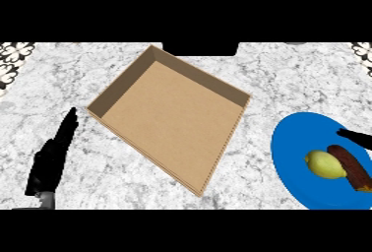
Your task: Pick the sweet potato from the plate and place it in the cardboard box
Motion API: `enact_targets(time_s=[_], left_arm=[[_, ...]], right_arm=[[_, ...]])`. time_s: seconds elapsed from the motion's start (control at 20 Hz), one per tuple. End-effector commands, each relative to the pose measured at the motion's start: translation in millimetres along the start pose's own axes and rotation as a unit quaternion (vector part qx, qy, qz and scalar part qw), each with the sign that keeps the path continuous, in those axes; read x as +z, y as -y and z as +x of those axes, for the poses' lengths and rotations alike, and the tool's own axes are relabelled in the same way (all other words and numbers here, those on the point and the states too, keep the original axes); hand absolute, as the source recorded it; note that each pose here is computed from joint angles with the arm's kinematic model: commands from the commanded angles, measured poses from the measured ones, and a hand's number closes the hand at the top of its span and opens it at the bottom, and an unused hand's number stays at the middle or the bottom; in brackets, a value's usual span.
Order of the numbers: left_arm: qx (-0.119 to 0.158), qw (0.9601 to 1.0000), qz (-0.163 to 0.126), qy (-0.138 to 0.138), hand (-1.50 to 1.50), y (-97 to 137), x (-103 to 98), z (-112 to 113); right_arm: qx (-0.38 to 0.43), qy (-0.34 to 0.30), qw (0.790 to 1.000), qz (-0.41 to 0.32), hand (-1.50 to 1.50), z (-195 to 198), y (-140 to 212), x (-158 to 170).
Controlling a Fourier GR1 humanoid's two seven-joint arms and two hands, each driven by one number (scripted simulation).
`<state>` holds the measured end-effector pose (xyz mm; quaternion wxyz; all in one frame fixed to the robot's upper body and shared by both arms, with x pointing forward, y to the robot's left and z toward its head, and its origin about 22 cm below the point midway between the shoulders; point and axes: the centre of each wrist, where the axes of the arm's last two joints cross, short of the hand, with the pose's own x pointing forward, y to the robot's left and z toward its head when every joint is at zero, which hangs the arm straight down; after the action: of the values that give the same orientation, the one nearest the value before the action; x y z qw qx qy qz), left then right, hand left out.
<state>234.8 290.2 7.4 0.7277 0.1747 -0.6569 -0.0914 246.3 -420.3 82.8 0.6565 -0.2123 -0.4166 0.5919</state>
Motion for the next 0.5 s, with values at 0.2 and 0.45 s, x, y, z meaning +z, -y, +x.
enact_targets(time_s=[0.2, 0.45], left_arm=[[-0.002, 1.0, 0.0, -0.002, 0.0, -6, 1, -3], [0.0, 1.0, 0.001, -0.002, 0.0, 4, -6, 4]], right_arm=[[-0.003, 0.001, 1.0, -0.003, -1.5, 6, 6, -4], [-0.015, -0.003, 1.0, -0.001, -1.5, 8, -14, -13]])
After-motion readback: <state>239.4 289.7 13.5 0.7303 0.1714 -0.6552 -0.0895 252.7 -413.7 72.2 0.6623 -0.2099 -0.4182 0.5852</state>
